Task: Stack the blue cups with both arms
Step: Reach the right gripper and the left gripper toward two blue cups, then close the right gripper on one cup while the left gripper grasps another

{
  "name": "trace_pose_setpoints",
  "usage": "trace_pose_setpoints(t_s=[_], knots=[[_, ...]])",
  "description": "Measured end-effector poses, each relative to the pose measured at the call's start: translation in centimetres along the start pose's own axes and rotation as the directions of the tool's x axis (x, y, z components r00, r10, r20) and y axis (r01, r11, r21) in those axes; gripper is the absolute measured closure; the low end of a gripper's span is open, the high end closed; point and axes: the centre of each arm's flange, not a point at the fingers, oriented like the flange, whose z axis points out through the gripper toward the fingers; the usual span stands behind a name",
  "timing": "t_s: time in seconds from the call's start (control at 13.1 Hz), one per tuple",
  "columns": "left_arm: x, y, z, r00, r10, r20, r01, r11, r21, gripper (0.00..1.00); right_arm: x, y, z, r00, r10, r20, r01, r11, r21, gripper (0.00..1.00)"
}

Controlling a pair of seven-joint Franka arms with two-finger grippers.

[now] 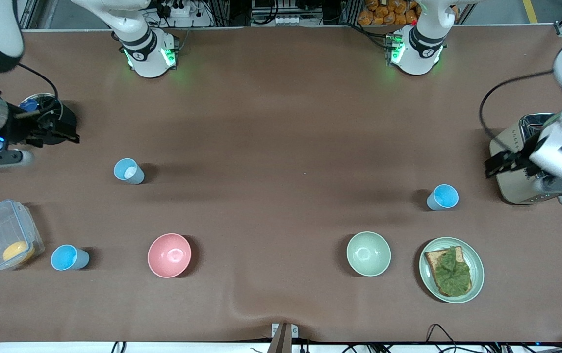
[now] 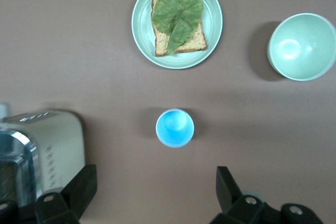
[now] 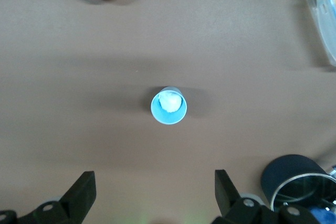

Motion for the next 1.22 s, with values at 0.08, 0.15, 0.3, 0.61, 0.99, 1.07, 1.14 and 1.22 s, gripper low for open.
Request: trace_pose_setpoints(t_s=[0.08,0.15,0.3,0.61,0.99,1.07,1.14,1.22], knots=[[-0.1,-0.1,2.4,1.0,-0.001,0.001,0.001,1.0,-0.002,0.0,0.2,0.4,1.7,1.0,0.006,-0.001,-0.006,1.0,0.001,0.0],[0.0,-0.6,4.5,1.0,-0.009,0.005,0.009,1.0,-0.003,0.0,0.3,0.8,3.4,1.0,0.013,-0.005,-0.013,1.0,0.001,0.0],[0.4,-1.9,8.1,0.999,-0.03,0.015,0.03,1.0,-0.005,0.0,0.4,1.3,6.7,1.0,0.022,-0.014,-0.022,1.0,-0.001,0.0],[0.1,-2.6,13.1,0.999,-0.042,0.012,0.042,0.999,-0.011,0.0,0.6,1.7,12.8,0.998,0.028,-0.054,-0.028,1.0,-0.009,0.0],[-1.2,-2.8,18.3,0.996,-0.045,0.071,0.046,0.999,-0.013,0.0,1.8,2.2,17.8,0.999,0.022,-0.046,-0.023,1.0,-0.02,0.0],[-1.3,-2.7,19.0,0.996,-0.044,0.082,0.045,0.999,-0.014,0.0,1.9,2.3,18.9,0.998,0.021,-0.055,-0.022,0.999,-0.024,0.0],[-1.4,-2.7,19.7,0.995,-0.044,0.093,0.045,0.999,-0.014,0.0,1.8,2.4,20.1,0.998,0.02,-0.063,-0.022,0.999,-0.026,0.0],[-1.5,-2.7,20.4,0.994,-0.043,0.105,0.045,0.999,-0.014,0.0,1.8,2.4,21.3,0.998,0.019,-0.066,-0.021,0.999,-0.026,0.0]])
